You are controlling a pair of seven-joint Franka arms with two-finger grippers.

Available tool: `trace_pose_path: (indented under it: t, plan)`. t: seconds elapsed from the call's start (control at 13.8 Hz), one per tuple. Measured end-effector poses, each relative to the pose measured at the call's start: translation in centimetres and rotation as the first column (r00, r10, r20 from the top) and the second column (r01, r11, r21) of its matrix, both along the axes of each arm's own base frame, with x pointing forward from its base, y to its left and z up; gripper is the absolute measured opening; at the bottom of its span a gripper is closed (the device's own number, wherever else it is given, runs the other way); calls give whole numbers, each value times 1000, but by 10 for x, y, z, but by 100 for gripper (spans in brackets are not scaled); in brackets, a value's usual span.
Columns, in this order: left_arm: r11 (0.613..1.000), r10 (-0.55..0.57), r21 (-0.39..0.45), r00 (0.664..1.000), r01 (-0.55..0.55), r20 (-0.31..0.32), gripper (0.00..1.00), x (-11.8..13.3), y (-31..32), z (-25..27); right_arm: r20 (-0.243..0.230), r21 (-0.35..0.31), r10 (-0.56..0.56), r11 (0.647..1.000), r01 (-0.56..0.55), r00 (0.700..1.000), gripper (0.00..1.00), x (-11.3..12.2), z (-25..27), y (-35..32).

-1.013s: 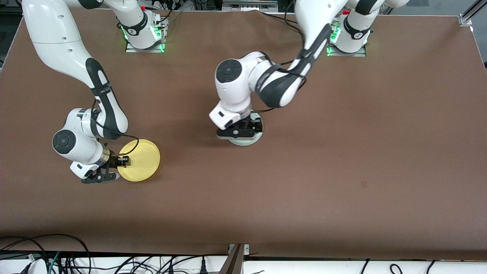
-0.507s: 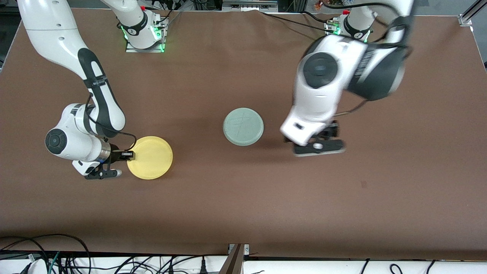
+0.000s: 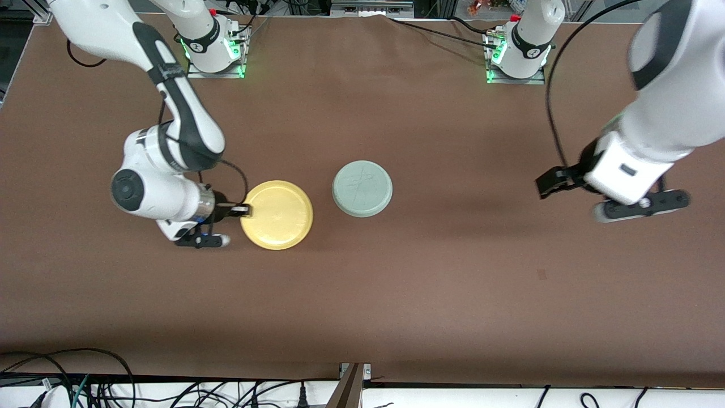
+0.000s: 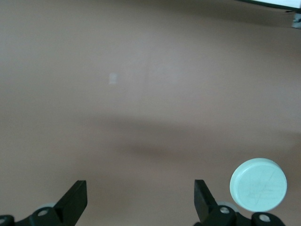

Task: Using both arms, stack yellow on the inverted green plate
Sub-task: 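Carry the yellow plate with the right gripper onto the green plate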

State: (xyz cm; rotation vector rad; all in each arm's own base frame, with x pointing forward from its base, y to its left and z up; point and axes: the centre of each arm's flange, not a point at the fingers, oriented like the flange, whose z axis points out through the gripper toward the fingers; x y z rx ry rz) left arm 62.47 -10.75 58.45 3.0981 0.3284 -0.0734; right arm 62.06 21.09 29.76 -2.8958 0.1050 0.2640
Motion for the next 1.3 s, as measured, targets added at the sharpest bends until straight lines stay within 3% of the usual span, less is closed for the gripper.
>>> trace_pose_path:
  t: [0.14,0.36,0.72,1.01,1.3]
  plan:
    - [999,-45,-6,999,45,-28,100,-23,36,1,-15,17,-34,999,34,999,7,-21,-5,43]
    - [990,-140,10,989,140,-40,100,-51,55,0,-8,54,-101,993,101,995,7,-70,-29,108]
    - [975,-223,19,975,223,-10,100,-48,65,-23,20,97,-160,983,157,987,7,-140,-49,181]
    - [976,-216,18,976,217,-19,100,-48,74,-27,24,97,-160,983,157,987,7,-161,-57,197]
    - [976,-218,17,976,218,-23,100,-49,73,-29,35,88,-171,982,168,985,7,-156,-61,188]
